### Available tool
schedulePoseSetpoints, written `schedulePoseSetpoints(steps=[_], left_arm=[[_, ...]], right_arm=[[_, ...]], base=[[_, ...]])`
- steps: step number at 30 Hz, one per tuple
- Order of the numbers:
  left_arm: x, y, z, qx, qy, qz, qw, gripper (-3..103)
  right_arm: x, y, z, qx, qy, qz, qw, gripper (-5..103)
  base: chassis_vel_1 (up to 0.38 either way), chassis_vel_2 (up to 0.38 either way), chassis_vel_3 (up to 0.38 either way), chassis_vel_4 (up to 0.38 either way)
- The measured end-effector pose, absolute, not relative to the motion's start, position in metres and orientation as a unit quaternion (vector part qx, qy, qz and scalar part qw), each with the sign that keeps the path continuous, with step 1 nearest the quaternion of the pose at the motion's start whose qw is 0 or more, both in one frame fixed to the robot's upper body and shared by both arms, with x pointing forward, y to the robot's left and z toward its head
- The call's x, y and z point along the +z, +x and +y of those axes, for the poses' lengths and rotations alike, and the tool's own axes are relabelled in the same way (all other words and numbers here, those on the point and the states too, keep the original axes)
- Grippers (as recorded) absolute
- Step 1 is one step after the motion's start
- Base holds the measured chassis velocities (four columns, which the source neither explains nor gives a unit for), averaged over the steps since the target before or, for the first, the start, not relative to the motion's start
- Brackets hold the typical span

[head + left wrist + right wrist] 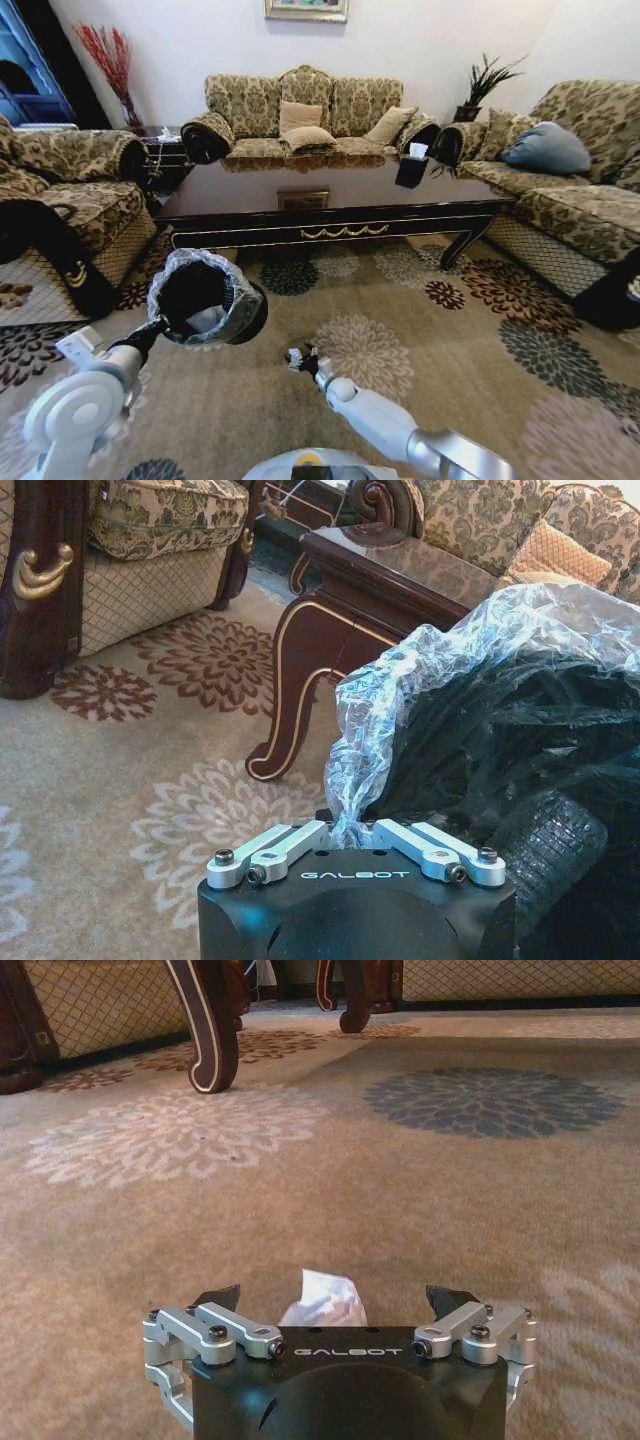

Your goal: Move to the front of the table and pick up the trash from the floor, then place it into the trash bin.

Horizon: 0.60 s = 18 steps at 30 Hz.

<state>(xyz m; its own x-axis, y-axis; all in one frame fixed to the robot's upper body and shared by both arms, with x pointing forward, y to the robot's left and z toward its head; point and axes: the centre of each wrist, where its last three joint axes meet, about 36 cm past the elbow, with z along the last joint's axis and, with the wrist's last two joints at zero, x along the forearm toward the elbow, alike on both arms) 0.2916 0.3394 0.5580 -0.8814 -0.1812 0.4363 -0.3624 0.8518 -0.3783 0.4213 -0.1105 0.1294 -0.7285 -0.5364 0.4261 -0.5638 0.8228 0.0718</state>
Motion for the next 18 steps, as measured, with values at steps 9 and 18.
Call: schedulePoseSetpoints(steps=[9,18], left_arm=[[0.558,0.290,0.340,0.227,0.145,-0.943,0.196,2],[0.558,0.291,0.340,0.228,0.144,-0.943,0.195,2]], right_arm=[[0.119,0.429,-0.105,0.023,0.301,-0.930,0.207,100],[0.113,0.424,-0.107,0.037,0.307,-0.927,0.213,94]], base=[[0.000,0.000,0.000,0.000],[0.000,0.000,0.000,0.000]])
